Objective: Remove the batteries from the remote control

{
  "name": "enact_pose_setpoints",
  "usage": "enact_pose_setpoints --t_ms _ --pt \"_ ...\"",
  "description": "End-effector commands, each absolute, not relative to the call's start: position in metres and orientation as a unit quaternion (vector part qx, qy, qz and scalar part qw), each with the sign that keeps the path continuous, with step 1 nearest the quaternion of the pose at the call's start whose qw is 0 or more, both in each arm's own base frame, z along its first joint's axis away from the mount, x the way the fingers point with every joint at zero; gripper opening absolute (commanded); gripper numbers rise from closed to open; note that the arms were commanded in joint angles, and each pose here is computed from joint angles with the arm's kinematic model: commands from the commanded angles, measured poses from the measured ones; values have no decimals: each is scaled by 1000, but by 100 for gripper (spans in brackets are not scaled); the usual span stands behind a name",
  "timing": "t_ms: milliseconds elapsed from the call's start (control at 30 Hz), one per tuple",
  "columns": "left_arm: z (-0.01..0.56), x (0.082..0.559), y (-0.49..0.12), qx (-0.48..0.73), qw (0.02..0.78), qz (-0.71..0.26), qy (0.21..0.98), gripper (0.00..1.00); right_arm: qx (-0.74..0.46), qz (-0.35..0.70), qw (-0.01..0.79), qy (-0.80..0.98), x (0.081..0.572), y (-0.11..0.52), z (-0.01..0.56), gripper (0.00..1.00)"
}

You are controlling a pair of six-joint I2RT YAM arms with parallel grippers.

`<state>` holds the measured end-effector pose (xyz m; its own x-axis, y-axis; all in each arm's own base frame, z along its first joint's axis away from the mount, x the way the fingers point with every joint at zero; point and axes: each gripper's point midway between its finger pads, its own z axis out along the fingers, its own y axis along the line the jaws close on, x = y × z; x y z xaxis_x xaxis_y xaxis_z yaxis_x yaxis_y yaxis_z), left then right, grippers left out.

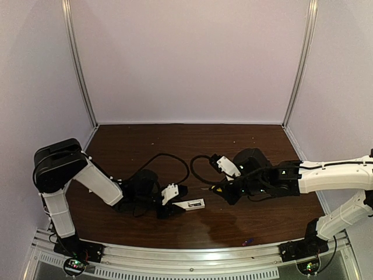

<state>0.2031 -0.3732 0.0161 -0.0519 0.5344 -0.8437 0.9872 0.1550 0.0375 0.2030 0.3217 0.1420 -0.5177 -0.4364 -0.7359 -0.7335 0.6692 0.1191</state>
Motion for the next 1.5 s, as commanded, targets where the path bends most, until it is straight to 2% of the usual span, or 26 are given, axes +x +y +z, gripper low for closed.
enact_pose_setpoints --t_ms 0,67,167,833,1167,1467 --pt "10 202 -371 582 360 -299 665 22 -350 205 348 845 202 318 139 0" --pt "13 205 -371 582 363 -294 666 6 -348 202 351 845 203 317 140 0" --pt "22 210 -371 580 375 -284 665 0 -346 201 354 845 204 316 141 0" --pt "86 241 -352 568 465 -173 657 0 -324 209 412 826 208 302 184 0" --pt "91 243 -350 605 466 -137 631 0 -315 209 450 809 212 295 203 0" --pt "91 248 -344 669 420 -76 609 0 -351 232 435 796 201 305 204 0"
